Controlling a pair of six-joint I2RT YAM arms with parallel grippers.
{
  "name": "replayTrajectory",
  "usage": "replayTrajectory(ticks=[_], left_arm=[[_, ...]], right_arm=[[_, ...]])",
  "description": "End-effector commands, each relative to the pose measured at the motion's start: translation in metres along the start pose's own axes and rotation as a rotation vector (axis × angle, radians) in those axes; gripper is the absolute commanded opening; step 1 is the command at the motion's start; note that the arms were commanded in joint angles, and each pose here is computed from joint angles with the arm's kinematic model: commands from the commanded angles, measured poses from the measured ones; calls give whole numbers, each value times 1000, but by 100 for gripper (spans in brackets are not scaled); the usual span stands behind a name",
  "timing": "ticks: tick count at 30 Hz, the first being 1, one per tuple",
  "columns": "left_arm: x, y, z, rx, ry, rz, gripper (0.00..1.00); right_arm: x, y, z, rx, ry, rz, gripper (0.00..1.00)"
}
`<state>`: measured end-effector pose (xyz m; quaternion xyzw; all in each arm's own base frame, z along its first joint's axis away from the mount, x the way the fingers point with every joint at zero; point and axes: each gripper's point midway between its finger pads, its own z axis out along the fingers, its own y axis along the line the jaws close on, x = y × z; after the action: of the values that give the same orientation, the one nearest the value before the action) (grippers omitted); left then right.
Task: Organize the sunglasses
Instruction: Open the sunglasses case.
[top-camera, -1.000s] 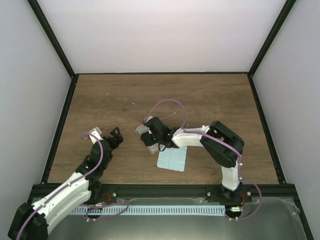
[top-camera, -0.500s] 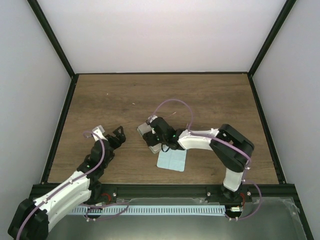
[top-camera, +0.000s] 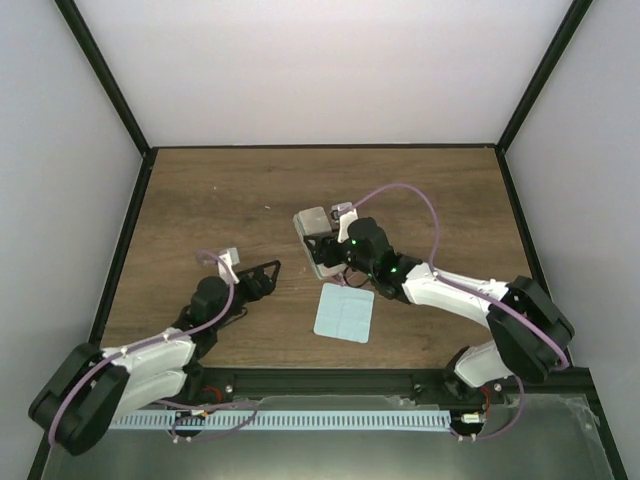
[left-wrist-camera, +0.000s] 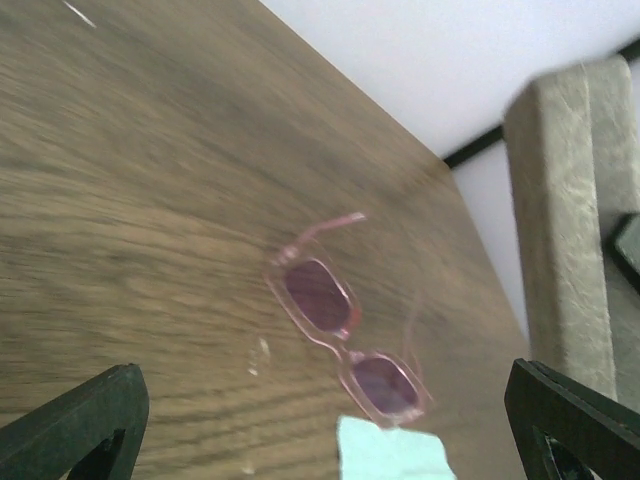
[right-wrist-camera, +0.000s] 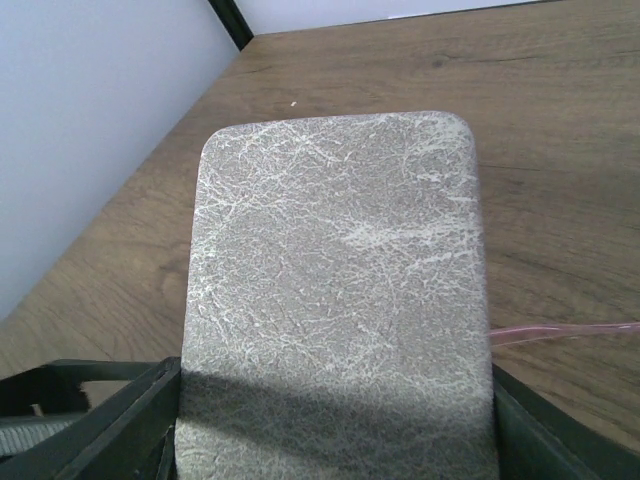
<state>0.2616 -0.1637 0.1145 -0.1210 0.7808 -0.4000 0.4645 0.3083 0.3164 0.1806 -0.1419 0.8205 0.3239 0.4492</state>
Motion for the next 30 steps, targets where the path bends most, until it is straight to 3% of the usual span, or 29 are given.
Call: replayTrajectory(ticks=[1, 7, 30], left_arm=[[5, -61, 7, 277, 90, 2, 100], [7, -82, 6, 382, 118, 32, 100], [41, -82, 41, 337, 267, 61, 100]], right_arm=[[-21, 18, -6, -64, -66, 3, 50], [-13, 13, -8, -57, -53, -4, 50], [-8, 25, -9, -134, -34, 1, 49]])
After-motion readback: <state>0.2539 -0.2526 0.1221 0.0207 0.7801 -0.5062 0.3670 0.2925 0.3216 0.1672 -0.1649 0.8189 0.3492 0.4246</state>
